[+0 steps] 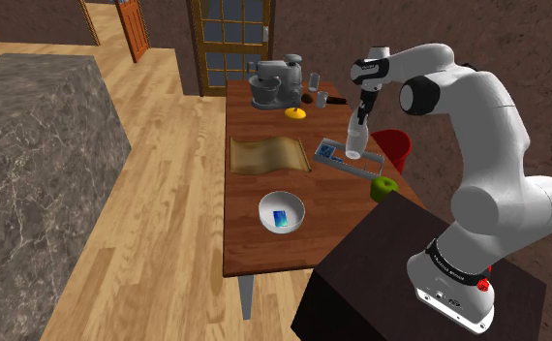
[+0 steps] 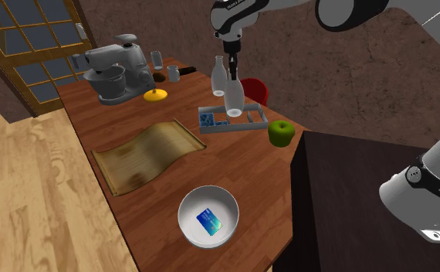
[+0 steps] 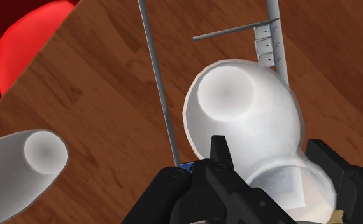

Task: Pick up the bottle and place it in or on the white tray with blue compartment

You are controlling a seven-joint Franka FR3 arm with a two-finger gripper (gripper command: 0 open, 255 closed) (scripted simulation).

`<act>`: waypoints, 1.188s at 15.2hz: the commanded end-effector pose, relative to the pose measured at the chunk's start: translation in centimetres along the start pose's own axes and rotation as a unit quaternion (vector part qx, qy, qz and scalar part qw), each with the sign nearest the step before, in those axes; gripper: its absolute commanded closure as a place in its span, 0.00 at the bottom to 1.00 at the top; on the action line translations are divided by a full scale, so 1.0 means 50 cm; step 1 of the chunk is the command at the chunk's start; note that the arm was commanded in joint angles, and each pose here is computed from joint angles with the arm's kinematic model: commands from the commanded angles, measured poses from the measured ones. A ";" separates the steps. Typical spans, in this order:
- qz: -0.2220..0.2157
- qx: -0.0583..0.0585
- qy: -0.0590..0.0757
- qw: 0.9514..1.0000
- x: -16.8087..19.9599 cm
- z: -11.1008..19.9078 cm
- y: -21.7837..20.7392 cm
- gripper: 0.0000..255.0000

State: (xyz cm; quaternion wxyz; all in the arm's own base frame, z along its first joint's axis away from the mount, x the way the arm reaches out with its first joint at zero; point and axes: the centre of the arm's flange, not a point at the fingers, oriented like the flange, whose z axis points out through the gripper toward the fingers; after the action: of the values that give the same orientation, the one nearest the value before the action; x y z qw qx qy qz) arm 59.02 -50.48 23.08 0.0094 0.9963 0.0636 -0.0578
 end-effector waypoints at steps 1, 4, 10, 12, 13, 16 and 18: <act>0.000 0.003 -0.003 1.000 -0.001 0.011 -0.002 0.00; 0.000 0.003 -0.003 1.000 -0.001 0.010 -0.001 0.00; 0.000 0.003 -0.003 1.000 0.000 -0.087 -0.002 0.00; 0.000 0.003 -0.003 1.000 0.000 -0.087 -0.002 0.00; 0.000 0.003 -0.003 1.000 0.000 -0.087 -0.002 0.00; 0.000 0.003 -0.003 1.000 0.000 -0.087 -0.002 0.00; 0.000 0.003 -0.003 1.000 0.000 -0.087 -0.002 0.00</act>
State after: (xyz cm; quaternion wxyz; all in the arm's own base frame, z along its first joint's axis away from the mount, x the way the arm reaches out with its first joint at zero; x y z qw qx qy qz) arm 59.50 -50.28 27.41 0.0064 0.9961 0.0635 -0.0611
